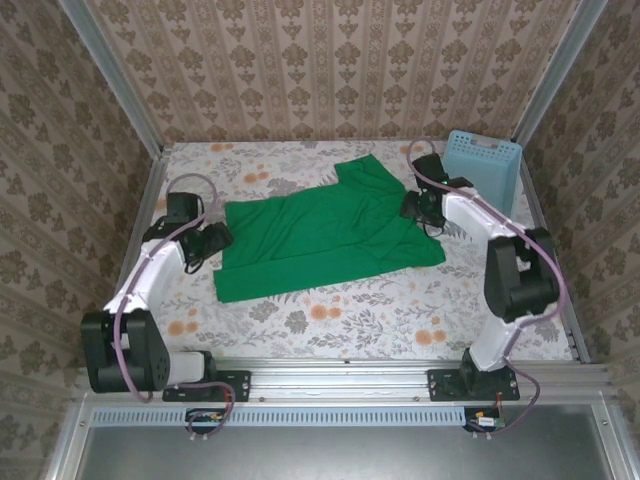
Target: Fold the inside-out t-shirt
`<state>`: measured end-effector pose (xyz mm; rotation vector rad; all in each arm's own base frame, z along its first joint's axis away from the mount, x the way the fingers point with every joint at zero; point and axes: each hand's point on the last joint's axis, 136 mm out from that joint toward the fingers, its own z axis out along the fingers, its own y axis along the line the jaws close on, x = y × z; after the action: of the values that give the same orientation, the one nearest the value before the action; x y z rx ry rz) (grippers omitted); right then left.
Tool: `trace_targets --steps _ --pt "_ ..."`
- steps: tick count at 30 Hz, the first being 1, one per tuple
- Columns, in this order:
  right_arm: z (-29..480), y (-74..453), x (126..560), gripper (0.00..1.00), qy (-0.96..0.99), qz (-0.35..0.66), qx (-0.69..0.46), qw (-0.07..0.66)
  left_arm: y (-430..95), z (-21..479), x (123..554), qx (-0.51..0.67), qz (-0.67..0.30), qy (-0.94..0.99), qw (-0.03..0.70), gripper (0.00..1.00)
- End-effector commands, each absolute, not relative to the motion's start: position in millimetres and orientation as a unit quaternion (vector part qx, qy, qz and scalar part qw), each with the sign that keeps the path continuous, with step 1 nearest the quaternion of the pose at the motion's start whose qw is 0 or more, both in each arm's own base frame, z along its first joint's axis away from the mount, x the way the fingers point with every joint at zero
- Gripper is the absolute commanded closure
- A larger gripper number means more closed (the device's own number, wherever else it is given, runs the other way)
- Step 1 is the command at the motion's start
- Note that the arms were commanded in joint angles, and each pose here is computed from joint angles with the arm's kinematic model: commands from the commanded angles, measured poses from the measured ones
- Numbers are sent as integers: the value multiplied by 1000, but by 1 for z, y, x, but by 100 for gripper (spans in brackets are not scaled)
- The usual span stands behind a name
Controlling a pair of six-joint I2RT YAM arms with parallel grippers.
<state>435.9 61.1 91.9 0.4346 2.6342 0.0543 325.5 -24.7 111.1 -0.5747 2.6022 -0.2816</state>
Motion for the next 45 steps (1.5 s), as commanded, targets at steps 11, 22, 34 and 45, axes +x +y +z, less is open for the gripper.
trace_targets --steps 11,22,34,45 --pt "98 75 467 40 960 8 125 248 -26 100 427 -189 -78 955 213 31" --pt "111 120 488 38 960 37 41 276 -31 61 498 -161 -73 964 198 41" --pt "52 118 493 38 977 20 57 203 -42 28 514 -160 -106 967 170 75" --pt "21 77 458 42 975 -28 163 149 17 62 504 -212 -73 948 226 100"
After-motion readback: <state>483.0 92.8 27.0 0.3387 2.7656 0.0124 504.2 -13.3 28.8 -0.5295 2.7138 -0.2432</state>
